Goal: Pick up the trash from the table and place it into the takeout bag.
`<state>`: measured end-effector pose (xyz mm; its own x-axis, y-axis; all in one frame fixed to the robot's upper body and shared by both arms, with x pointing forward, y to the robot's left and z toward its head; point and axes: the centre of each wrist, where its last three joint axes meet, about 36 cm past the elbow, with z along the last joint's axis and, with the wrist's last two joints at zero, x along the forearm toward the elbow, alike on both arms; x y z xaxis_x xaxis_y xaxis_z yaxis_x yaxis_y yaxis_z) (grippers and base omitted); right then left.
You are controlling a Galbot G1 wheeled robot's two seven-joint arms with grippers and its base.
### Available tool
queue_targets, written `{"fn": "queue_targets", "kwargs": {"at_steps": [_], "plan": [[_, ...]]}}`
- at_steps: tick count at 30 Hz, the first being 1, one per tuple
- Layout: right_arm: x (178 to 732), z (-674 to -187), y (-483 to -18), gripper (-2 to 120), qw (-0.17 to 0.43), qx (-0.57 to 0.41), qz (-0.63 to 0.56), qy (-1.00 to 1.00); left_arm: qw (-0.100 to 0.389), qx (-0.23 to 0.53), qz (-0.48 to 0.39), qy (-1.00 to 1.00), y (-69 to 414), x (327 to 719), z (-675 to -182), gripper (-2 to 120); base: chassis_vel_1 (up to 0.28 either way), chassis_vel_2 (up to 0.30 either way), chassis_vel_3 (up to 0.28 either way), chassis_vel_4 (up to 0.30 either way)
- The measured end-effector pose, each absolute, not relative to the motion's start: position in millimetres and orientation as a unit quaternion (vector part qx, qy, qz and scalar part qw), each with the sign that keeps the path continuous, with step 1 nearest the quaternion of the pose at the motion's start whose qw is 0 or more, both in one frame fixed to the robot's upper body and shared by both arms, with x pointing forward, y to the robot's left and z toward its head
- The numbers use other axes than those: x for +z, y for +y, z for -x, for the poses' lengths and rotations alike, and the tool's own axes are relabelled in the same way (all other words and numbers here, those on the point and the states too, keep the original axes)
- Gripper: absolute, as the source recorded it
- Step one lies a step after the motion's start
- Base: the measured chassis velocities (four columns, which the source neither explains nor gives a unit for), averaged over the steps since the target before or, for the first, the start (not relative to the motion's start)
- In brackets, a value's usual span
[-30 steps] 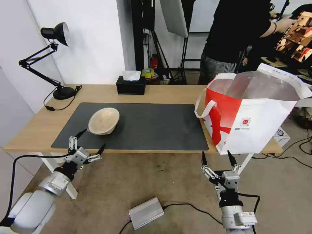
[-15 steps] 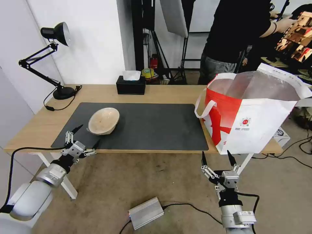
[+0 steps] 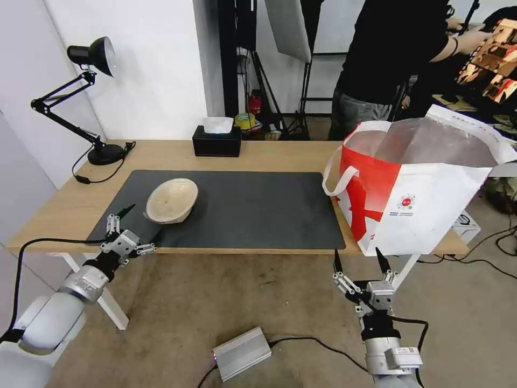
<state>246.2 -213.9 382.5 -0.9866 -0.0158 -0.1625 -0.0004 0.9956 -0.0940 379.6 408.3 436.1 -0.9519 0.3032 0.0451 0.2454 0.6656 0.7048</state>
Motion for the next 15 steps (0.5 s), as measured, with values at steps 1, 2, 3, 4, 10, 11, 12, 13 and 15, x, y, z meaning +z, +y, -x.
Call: {"fn": "queue_targets", "kwargs": {"at_steps": [1, 2, 3, 4, 10, 11, 12, 13, 15], "plan": [[382.2, -246.3, -213.9, 90, 0.081, -0.047, 0.004, 0.996, 0.037, 0.381, -0.150, 0.912, 408.8, 435.9, -380.3, 100, 0.000, 0.000, 0.000, 0.000], [382.2, -246.3, -213.9, 90, 0.081, -0.047, 0.004, 0.996, 0.037, 0.381, -0.150, 0.912, 408.8, 435.9, -380.3, 100, 0.000, 0.000, 0.000, 0.000], [382.1, -246.3, -213.9, 90, 0.081, -0.047, 0.004, 0.996, 0.037, 0.381, -0.150, 0.912, 409.2, 435.6, -380.8, 100, 0.000, 0.000, 0.000, 0.000], [381.8, -246.5, -214.0, 90, 0.081, -0.047, 0.004, 0.996, 0.036, 0.382, -0.150, 0.911, 410.2, 435.1, -382.0, 100, 0.000, 0.000, 0.000, 0.000], [381.6, -247.7, -214.0, 90, 0.082, -0.047, 0.003, 0.996, 0.038, 0.384, -0.150, 0.910, 411.7, 436.7, -387.1, 100, 0.000, 0.000, 0.000, 0.000], [381.6, -247.7, -214.0, 90, 0.082, -0.047, 0.003, 0.996, 0.038, 0.384, -0.150, 0.910, 411.7, 436.7, -387.1, 100, 0.000, 0.000, 0.000, 0.000], [381.6, -247.8, -213.8, 90, 0.082, -0.047, 0.003, 0.996, 0.038, 0.385, -0.150, 0.910, 412.3, 437.2, -388.5, 100, 0.000, 0.000, 0.000, 0.000], [381.6, -247.9, -213.6, 90, 0.082, -0.047, 0.003, 0.996, 0.038, 0.385, -0.151, 0.910, 412.5, 437.4, -389.1, 100, 0.000, 0.000, 0.000, 0.000], [381.8, -248.5, -213.0, 90, 0.083, -0.046, 0.003, 0.996, 0.038, 0.384, -0.151, 0.910, 413.5, 437.8, -391.6, 100, 0.000, 0.000, 0.000, 0.000]]}}
